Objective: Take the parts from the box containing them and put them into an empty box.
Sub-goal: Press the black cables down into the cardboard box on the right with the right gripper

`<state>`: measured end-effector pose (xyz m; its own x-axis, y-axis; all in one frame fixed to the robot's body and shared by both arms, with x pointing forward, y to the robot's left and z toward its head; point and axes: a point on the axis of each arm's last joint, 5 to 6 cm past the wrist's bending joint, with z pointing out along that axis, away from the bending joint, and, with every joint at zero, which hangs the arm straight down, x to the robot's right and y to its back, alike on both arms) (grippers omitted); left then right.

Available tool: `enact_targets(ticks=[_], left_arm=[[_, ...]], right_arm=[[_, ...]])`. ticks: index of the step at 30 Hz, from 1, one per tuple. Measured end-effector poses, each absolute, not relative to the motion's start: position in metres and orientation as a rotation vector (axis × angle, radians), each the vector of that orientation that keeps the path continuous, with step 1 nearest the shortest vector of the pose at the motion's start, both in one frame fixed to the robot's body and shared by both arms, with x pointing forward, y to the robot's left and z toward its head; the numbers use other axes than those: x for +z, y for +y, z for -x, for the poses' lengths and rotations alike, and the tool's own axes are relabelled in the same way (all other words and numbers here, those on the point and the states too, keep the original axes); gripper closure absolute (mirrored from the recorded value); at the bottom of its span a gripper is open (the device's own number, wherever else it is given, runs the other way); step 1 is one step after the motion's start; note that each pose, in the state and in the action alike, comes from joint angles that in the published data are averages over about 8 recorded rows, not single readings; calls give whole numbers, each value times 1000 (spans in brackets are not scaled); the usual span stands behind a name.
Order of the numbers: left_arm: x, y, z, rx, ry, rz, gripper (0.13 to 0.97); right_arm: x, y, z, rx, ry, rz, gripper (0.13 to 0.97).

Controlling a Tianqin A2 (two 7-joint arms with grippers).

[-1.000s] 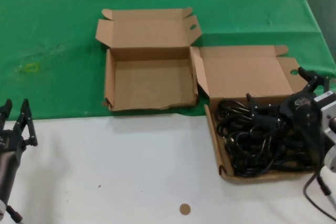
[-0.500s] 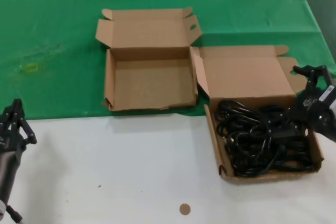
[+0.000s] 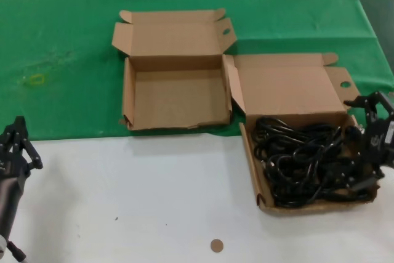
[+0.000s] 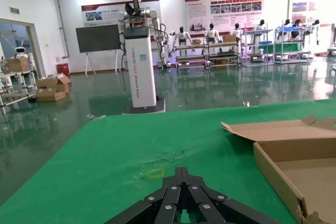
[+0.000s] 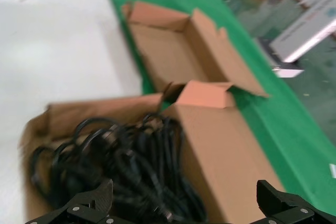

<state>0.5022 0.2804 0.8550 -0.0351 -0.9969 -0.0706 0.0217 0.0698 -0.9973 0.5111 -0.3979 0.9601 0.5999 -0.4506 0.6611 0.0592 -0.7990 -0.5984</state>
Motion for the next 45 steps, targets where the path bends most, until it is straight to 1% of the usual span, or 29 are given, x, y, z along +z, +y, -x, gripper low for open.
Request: enact_targets(ticks=[8, 17, 25, 29, 37, 38, 45], left_arm=[[855, 280, -502, -1193, 1253, 1125, 953], [855, 280, -502, -1193, 1253, 1125, 953], [855, 280, -502, -1193, 1253, 1125, 953], [855, 280, -502, -1193, 1253, 1125, 953], [855, 280, -502, -1193, 1253, 1125, 953], [855, 280, -502, -1193, 1253, 1125, 953], [855, 280, -502, -1193, 1253, 1125, 953]], right_arm=[[966, -411, -517, -1082, 186, 2374, 133], [963, -412, -533, -1057, 115, 2442, 193], [958, -408, -545, -1062, 94, 2467, 325], [956, -407, -549, -1059, 88, 2479, 325], [952, -405, -555, -1051, 81, 2498, 527], [952, -405, -556, -1051, 80, 2501, 527], [951, -403, -558, -1052, 71, 2510, 711]])
